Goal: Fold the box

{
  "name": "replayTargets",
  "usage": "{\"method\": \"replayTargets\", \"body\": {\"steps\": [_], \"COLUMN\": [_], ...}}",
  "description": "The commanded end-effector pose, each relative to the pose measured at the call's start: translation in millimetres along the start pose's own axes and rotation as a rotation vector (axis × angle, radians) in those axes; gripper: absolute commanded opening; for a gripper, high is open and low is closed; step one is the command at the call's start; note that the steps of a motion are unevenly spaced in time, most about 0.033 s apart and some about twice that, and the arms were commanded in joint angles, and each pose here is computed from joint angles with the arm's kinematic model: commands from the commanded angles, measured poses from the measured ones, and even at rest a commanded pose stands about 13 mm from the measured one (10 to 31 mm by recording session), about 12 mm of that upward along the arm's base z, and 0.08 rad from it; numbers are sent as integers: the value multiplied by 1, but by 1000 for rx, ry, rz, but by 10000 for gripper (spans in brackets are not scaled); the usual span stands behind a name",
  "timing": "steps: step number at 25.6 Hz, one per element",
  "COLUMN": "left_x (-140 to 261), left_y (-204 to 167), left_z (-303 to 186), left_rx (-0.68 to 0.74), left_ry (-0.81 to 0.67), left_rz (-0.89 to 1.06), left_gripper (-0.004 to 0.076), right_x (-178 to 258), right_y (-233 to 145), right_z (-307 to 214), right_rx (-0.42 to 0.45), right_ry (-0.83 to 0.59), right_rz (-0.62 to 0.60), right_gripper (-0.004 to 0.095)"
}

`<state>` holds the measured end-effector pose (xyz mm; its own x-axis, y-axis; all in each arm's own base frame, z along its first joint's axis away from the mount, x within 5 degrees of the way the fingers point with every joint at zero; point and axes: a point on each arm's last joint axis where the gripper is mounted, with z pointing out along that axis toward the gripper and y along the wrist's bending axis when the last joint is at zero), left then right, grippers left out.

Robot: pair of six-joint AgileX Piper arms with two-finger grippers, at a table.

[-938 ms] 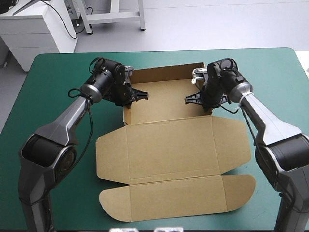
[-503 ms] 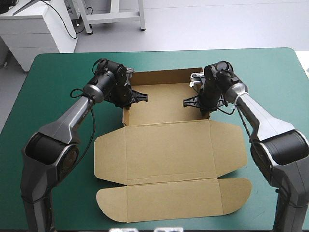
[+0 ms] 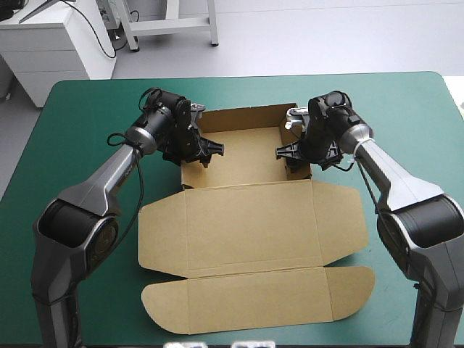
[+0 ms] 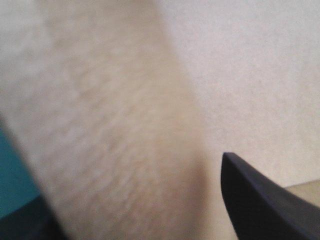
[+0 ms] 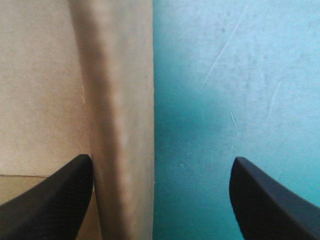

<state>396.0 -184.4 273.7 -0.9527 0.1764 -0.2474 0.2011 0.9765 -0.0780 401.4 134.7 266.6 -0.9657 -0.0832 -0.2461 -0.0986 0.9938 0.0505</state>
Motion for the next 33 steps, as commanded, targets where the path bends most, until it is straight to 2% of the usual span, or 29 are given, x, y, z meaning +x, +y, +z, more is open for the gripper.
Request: {"method": "replayTargets", "body": {"steps": [1, 6, 8, 9, 13, 16, 19, 24, 33], "left_x": [-2, -22, -25, -27, -8, 9, 23, 53, 147], "left_y": [3, 7, 7, 5, -6, -6, -1, 6, 31], "left_z": [-46, -97, -115, -136, -193, -225, -244, -252, -252], "left_rx": [-54, -116, -107, -78, 96, 116, 101, 98, 71], "left_ry": [-96, -304, -364, -433, -544, -610, -649, -611, -585], "left_rz": [29, 42, 38, 30, 59, 174, 171, 180, 220], "left_gripper": [537, 536, 536, 507, 271, -4, -8, -8, -8], "right_x": [-7, -28, -32, -34, -30, -24, -17, -11, -13], "right_y": [-1, 4, 4, 4, 1, 1, 0, -1, 1], "right_z": [-36, -85, -101, -116, -143, -151, -151, -136, -86], "right_rx": [-12, -57, -63, -65, -46, -64, -61, -43, -25], "right_ry": [-132, -318, -366, -403, -422, -428, -406, -349, -217], "right_rz": [11, 27, 27, 27, 6, -17, -33, -46, -72], "right_gripper": [720, 721, 720, 720, 720, 721, 720, 718, 718]}}
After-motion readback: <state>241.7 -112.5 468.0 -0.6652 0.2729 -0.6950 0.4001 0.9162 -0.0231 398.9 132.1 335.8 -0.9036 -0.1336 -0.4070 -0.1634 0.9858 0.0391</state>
